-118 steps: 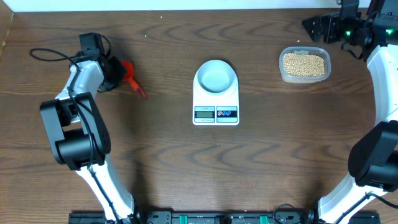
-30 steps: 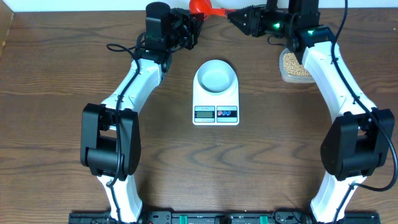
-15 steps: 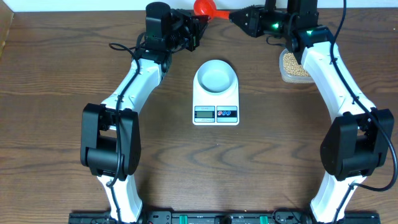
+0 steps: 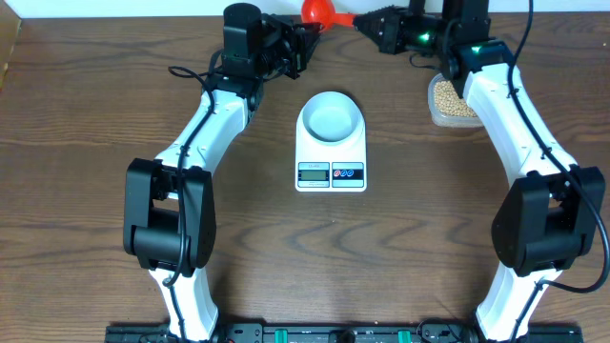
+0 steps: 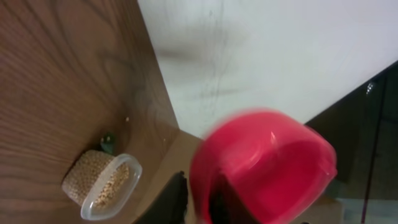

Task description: Scoop item into bowl and weigh 50g on scale

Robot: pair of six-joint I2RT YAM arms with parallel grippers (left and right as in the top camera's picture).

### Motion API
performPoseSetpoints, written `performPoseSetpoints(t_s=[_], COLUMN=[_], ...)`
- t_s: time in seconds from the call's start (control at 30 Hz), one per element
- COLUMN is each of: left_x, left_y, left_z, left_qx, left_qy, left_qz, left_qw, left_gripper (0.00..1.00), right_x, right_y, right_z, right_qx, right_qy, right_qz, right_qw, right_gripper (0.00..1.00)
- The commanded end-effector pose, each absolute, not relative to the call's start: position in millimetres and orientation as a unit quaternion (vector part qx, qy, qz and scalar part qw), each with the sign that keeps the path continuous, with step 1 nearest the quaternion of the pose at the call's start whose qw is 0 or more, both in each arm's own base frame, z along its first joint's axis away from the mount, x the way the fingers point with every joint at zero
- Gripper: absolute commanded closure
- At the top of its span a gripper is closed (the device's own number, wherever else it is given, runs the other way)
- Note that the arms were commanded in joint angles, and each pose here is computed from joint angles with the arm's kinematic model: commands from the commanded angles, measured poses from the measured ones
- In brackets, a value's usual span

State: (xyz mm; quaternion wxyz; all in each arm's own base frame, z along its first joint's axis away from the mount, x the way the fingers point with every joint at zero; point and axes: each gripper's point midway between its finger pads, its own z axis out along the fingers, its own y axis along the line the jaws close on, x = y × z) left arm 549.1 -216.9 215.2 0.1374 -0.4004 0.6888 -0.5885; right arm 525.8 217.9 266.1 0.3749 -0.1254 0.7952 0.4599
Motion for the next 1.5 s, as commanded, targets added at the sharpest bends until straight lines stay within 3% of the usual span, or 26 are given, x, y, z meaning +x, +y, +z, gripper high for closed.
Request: performPoseSetpoints(t_s=[0.0, 0.1, 0.33, 0.83, 1.1, 1.47], left_x=[551, 555, 559, 573, 571, 561], left_y=[-215, -211, -206, -187, -190, -211], left_z=[226, 225, 224, 219, 219, 225], left_qx=[-0.394, -0.404, -0.413, -0.412, -0.396, -0.275], left_qy=[0.686, 0.682, 0.678, 0.688, 0.697, 0.744], left_qz=[-0.594, -0.588, -0.582, -0.54, -0.539, -0.529], left_qw=[0.148, 0.161, 0.173, 0.255, 0.258, 0.303], left_gripper=[0.69, 0.6, 0.5, 0.5, 0.59, 0.51], right_x=[532, 531, 527, 515, 516, 521], right_y=[203, 203, 206, 216, 218, 215], right_z=[274, 275, 277, 279, 276, 274], right_qx=[-0.067, -0.05, -0.045, -0.051, -0.043, -0.033], right_qy=[0.798, 0.798, 0.795, 0.789, 0.794, 0.798], right_qz=[0.483, 0.495, 0.511, 0.538, 0.53, 0.522], right_qw=[0.355, 0.341, 0.324, 0.292, 0.293, 0.3], right_gripper=[0.99, 0.99, 0.99, 0.99, 0.99, 0.99])
